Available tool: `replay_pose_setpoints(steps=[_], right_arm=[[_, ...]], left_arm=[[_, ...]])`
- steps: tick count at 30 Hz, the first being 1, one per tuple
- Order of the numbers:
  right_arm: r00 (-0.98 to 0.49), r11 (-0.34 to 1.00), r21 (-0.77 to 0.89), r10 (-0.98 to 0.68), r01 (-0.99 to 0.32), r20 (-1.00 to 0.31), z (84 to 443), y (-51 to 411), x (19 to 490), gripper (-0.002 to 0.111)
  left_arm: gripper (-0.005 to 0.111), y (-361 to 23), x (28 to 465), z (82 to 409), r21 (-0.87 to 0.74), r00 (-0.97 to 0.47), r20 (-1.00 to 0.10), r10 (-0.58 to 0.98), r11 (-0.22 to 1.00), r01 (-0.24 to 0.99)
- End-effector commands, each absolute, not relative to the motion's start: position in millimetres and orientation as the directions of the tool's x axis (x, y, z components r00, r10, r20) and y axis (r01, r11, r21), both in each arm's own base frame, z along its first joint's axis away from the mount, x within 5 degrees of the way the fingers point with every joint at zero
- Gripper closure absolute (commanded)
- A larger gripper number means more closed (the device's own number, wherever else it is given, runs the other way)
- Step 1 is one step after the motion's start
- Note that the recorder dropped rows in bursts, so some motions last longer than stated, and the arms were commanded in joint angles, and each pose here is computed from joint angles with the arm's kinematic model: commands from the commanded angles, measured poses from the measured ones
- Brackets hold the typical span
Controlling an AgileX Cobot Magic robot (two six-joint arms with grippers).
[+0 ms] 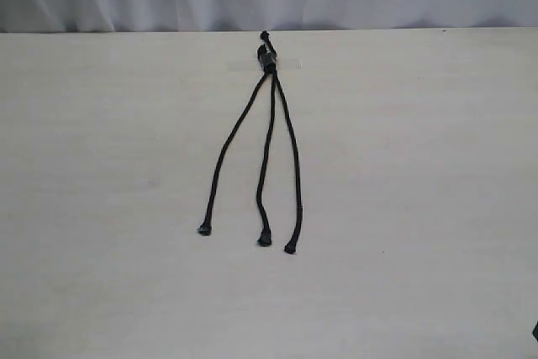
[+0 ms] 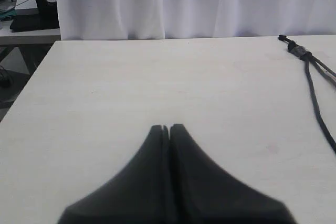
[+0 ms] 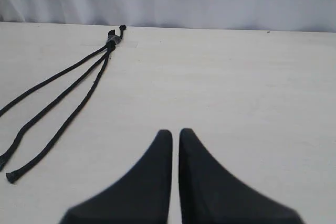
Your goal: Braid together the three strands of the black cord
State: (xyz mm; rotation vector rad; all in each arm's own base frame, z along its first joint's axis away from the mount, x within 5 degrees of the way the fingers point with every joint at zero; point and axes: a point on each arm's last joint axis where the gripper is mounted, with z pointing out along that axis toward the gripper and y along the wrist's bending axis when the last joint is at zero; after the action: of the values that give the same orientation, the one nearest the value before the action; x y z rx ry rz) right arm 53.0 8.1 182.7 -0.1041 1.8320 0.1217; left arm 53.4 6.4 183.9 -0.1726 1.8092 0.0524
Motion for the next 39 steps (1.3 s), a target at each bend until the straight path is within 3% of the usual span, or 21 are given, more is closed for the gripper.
replay_pose_setpoints(steps=[1, 17, 22, 30, 37, 39], right_arm=[[-0.257, 0.991, 0.026, -0.009, -0.131, -0.966, 182, 8, 53, 0.104], [-0.224, 0.991, 0.026, -0.004, -0.13, -0.975, 185, 8, 54, 0.104], [0.07, 0.992, 0.026, 0.035, -0.127, -0.997, 212, 7, 56, 0.104], [0.44, 0.992, 0.027, 0.078, -0.122, -0.895, 246, 5, 47, 0.104], [0.5, 0.998, -0.039, -0.015, -0.039, -0.866, 251, 1, 45, 0.104], [0.465, 0.999, 0.029, 0.045, -0.041, -0.884, 248, -2, 46, 0.104]], left_arm=[[0.107, 7, 54, 184, -0.053, -0.221, -0.972, -0.085, 0.988, -0.145], [0.107, 7, 54, 184, -0.053, -0.223, -0.971, -0.085, 0.988, -0.145], [0.107, 7, 54, 184, -0.053, -0.223, -0.971, -0.085, 0.988, -0.145], [0.107, 7, 54, 184, -0.053, -0.223, -0.971, -0.085, 0.988, -0.145], [0.107, 7, 54, 184, -0.053, -0.223, -0.971, -0.085, 0.988, -0.145], [0.107, 7, 54, 184, -0.053, -0.221, -0.972, -0.085, 0.988, -0.145]])
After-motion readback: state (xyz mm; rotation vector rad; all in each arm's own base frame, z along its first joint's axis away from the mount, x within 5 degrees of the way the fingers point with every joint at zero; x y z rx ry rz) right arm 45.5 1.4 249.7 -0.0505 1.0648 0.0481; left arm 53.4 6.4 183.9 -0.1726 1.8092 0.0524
